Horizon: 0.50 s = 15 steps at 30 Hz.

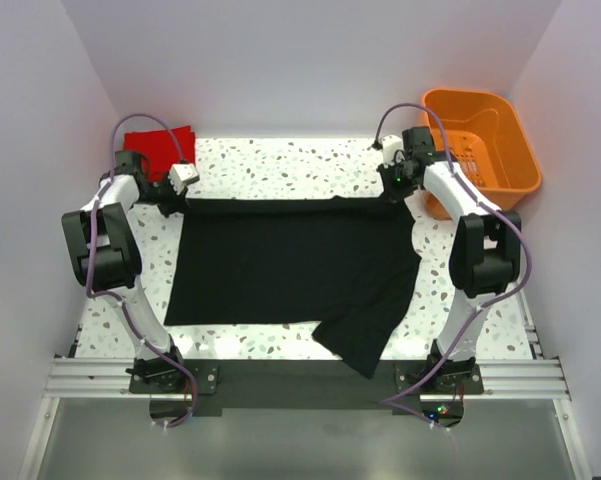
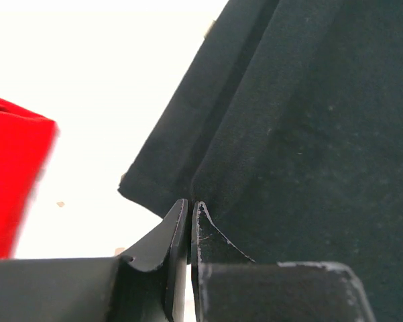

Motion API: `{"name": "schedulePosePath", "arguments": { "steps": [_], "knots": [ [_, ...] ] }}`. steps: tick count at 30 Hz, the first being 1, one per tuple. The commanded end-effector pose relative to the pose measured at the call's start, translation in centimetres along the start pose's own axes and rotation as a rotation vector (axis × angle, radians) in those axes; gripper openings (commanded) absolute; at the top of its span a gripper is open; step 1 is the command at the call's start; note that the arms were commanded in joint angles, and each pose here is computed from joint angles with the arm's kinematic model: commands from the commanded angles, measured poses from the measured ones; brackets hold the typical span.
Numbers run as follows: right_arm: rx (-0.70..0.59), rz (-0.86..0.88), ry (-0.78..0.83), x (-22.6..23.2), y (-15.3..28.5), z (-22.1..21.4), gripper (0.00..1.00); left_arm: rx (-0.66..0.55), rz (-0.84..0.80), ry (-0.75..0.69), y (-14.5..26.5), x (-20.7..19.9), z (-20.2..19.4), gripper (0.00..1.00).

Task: Fold and stack the t-shirts
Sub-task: Fold the tshirt

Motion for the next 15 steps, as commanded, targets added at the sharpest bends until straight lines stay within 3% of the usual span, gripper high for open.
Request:
{"name": "schedulePosePath", "arguments": {
  "steps": [1, 15],
  "knots": [
    [-0.018, 0.025, 0.009, 0.8, 2.6, -0.6, 0.0, -0.036, 0.023, -0.048, 1.9, 0.9, 1.6, 0.0],
    [0.112, 0.055, -0.012, 2.2, -1.8, -5.2, 0.0, 0.056, -0.023, -0.036, -0.7, -0.5, -2.3, 0.0]
  ]
}}
Point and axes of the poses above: each gripper's point midway between its finger pads, its own y axis back along the fingers, its own x axis along the line the jaws close on, z = x × y, the point moved 10 cm from there along y, back along the fingers, and after that the axes turned 1 degree about y, right-handed, at the moved point
